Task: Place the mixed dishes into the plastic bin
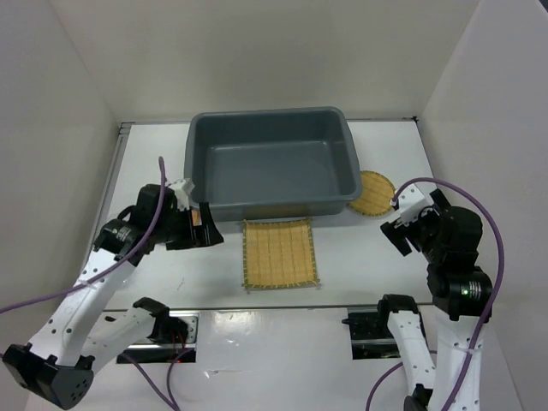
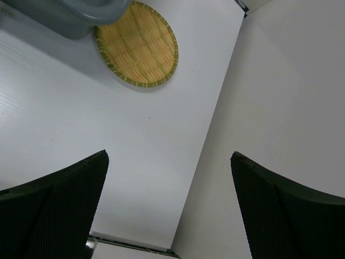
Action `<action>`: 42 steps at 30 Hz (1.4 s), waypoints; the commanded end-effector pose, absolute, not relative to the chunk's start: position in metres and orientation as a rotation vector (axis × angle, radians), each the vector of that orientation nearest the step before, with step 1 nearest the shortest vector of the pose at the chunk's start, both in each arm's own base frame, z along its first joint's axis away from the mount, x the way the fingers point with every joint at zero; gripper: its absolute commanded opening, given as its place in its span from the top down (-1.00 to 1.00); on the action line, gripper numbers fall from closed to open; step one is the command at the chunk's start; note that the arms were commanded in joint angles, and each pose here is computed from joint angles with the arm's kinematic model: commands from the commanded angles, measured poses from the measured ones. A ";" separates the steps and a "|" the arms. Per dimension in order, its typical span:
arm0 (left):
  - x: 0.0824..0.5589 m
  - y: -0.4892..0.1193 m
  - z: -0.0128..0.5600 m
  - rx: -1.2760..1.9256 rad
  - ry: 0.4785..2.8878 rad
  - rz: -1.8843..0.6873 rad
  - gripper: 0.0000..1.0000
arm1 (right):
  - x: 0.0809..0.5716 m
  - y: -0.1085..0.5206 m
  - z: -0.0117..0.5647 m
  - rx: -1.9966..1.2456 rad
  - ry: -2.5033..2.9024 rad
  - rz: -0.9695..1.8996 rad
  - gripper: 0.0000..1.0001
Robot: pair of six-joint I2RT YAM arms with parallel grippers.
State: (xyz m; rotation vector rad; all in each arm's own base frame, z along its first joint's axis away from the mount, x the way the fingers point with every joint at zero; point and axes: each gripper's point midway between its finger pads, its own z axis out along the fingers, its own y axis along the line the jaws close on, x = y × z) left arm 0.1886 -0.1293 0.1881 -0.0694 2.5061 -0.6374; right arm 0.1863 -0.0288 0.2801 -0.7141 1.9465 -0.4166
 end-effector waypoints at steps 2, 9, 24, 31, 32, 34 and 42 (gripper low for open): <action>0.195 -0.192 0.214 -0.056 2.398 -0.880 -1.00 | 0.195 -0.014 0.305 -0.658 1.845 -0.334 -0.97; 0.206 -0.252 0.183 -0.064 2.464 -0.747 -1.00 | 0.222 0.029 0.282 -0.628 2.072 0.081 -0.97; 0.168 -0.247 0.070 -0.336 2.733 -0.735 -1.00 | 0.252 0.087 0.197 -0.848 2.412 0.598 -0.97; 0.162 -0.235 0.056 -0.477 2.608 -0.874 -1.00 | 0.253 0.118 0.183 -0.938 2.402 0.790 -0.97; 0.165 -0.226 0.056 -0.507 2.599 -0.836 -1.00 | 0.254 0.116 0.178 -0.936 2.422 0.787 -0.97; 0.175 -0.216 0.069 -0.548 2.521 -0.848 -1.00 | 0.257 0.115 0.175 -0.911 2.447 0.774 -0.87; 0.200 -0.182 0.077 -0.681 2.413 -0.818 -1.00 | 0.274 0.110 0.156 -0.802 2.545 0.677 0.33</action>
